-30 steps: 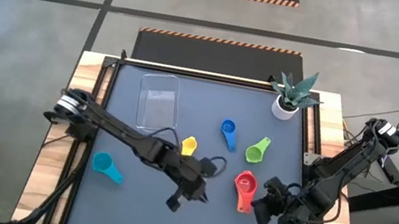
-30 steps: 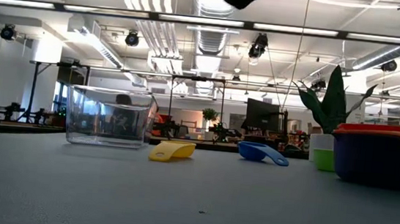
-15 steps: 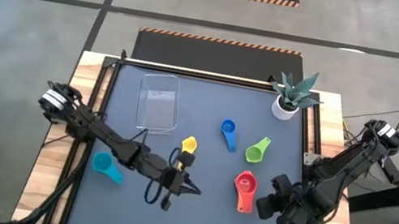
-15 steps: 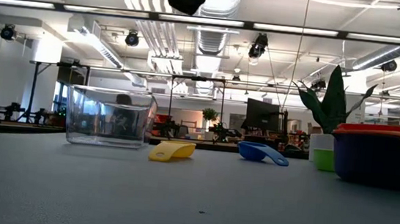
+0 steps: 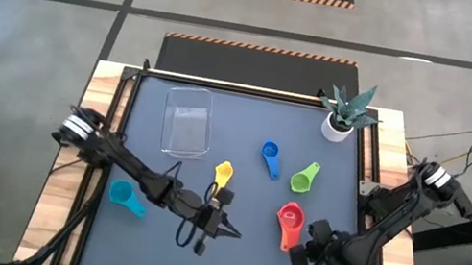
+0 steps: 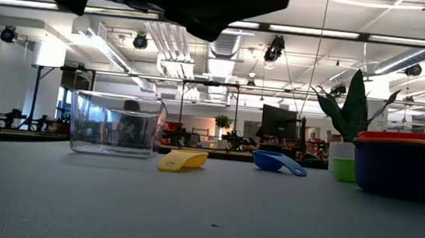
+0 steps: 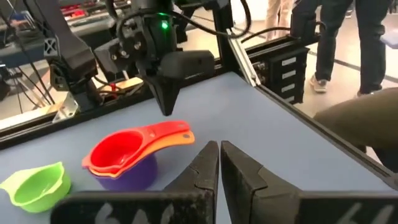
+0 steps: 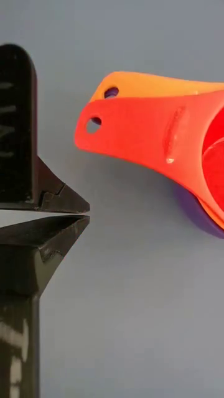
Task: Nest measuring cups in basket
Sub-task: Stack the red measuring cup on top of the orange measuring cup
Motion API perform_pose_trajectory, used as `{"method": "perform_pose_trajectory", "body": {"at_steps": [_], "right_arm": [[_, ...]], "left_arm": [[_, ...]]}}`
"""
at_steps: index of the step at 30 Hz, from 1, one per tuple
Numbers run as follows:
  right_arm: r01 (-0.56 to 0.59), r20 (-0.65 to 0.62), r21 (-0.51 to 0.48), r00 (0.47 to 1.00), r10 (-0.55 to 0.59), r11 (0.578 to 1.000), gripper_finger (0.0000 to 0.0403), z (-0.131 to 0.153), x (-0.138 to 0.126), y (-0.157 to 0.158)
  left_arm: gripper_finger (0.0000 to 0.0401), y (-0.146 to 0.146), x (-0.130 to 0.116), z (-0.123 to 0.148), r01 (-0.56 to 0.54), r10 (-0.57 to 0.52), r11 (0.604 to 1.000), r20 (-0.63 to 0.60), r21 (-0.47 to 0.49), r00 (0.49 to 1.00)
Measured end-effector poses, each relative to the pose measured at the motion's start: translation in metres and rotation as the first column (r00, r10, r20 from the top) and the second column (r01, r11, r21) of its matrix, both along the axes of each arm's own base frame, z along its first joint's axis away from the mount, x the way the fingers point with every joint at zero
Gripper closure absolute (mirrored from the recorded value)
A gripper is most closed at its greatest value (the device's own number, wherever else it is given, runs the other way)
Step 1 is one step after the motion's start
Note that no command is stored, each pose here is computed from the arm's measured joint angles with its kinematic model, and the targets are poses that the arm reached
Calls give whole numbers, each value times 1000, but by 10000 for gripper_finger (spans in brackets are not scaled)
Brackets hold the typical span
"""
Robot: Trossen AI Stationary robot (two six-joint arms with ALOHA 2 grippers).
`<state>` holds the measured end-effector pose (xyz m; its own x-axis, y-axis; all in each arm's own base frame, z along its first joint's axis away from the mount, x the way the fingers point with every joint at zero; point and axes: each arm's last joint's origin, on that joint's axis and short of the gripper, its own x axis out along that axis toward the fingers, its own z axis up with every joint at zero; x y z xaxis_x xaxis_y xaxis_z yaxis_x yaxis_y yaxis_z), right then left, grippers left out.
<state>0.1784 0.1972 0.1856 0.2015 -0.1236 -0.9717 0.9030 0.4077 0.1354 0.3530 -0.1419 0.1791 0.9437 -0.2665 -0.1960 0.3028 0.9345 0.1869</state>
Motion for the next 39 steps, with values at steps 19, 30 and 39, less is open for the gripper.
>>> {"method": "perform_pose_trajectory", "body": {"at_steps": [19, 30, 39], "right_arm": [[24, -4, -125, 1000, -24, 992, 394, 17, 22, 6], [46, 3, -158, 999, -46, 986, 394, 11, 24, 6], [52, -3, -167, 999, -53, 985, 394, 7, 25, 7]], "left_arm": [[401, -9, 20, -27, 58, -61, 997, 51, 57, 997], [401, 1, 34, -35, 19, -24, 998, 88, 56, 996], [401, -8, 61, -53, 25, -29, 998, 65, 60, 997]]}}
